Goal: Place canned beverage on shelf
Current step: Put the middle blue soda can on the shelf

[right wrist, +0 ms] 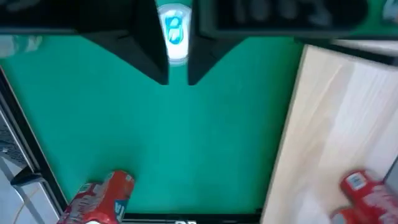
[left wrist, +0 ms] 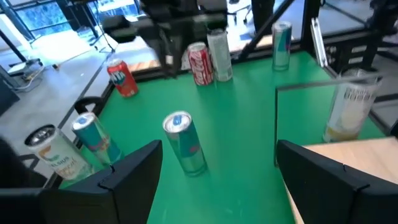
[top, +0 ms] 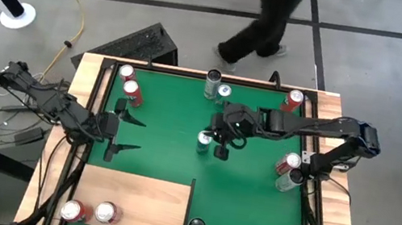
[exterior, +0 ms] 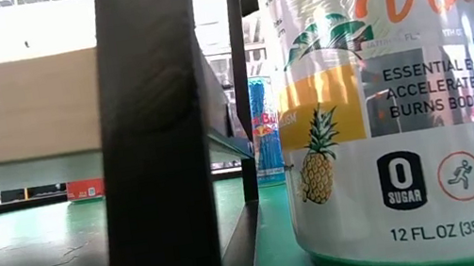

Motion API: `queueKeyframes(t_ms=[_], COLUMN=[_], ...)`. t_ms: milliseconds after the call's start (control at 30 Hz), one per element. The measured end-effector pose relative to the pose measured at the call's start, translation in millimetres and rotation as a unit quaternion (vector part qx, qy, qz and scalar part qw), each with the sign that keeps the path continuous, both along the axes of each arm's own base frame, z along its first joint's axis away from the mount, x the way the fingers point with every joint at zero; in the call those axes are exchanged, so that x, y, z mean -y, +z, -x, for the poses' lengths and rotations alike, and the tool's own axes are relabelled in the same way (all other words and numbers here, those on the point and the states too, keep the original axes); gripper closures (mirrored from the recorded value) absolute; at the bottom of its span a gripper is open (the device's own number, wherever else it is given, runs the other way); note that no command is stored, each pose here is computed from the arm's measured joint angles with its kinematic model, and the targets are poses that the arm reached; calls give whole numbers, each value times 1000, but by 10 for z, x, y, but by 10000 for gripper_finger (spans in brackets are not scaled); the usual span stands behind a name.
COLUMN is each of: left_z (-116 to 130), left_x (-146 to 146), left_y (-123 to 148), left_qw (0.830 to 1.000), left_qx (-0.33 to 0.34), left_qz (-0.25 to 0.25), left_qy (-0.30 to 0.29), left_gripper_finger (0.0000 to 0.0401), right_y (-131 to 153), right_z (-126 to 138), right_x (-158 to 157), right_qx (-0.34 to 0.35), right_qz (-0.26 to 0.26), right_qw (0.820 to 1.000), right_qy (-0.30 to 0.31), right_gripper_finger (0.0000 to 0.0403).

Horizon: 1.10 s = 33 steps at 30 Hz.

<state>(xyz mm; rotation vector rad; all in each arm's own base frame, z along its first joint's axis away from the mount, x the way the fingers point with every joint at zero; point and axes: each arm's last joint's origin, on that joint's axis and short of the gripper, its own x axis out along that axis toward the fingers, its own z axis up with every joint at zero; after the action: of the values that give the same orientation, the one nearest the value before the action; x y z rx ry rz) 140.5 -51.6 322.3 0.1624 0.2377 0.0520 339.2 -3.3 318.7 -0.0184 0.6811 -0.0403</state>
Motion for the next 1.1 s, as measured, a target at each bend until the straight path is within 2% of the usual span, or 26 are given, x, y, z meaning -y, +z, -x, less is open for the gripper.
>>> queueKeyframes(t_ms=[100,167,300,467,600,833,1100], left_z=[-6,-8,-9,-6,-5,-4,1], left_x=[3,5,19,31,32,33,31], left_y=[-48,-68,-66,-74,-78,-79,-96], left_qw=[1000,1000,1000,999,999,998,998], left_qx=[-6,-12,-12,-18,-20,-21,-31], left_qz=[-2,-5,3,6,4,-3,0], left_qy=[0,-1,-26,-44,-48,-51,-50], left_gripper_finger=[101,101,101,101,101,101,101], right_y=[-125,-156,-322,-467,-471,-488,-746], right_z=[-35,-102,-191,-241,-230,-227,-338], right_x=[67,77,119,186,225,246,274], right_qx=[-29,-21,-47,-75,-79,-85,-124], right_qz=[-8,-8,-15,-37,-39,-35,-32], right_qw=[1000,1000,999,996,996,996,992], right_qy=[-2,0,3,3,-2,-2,-3], right_gripper_finger=[252,204,118,48,25,23,23])
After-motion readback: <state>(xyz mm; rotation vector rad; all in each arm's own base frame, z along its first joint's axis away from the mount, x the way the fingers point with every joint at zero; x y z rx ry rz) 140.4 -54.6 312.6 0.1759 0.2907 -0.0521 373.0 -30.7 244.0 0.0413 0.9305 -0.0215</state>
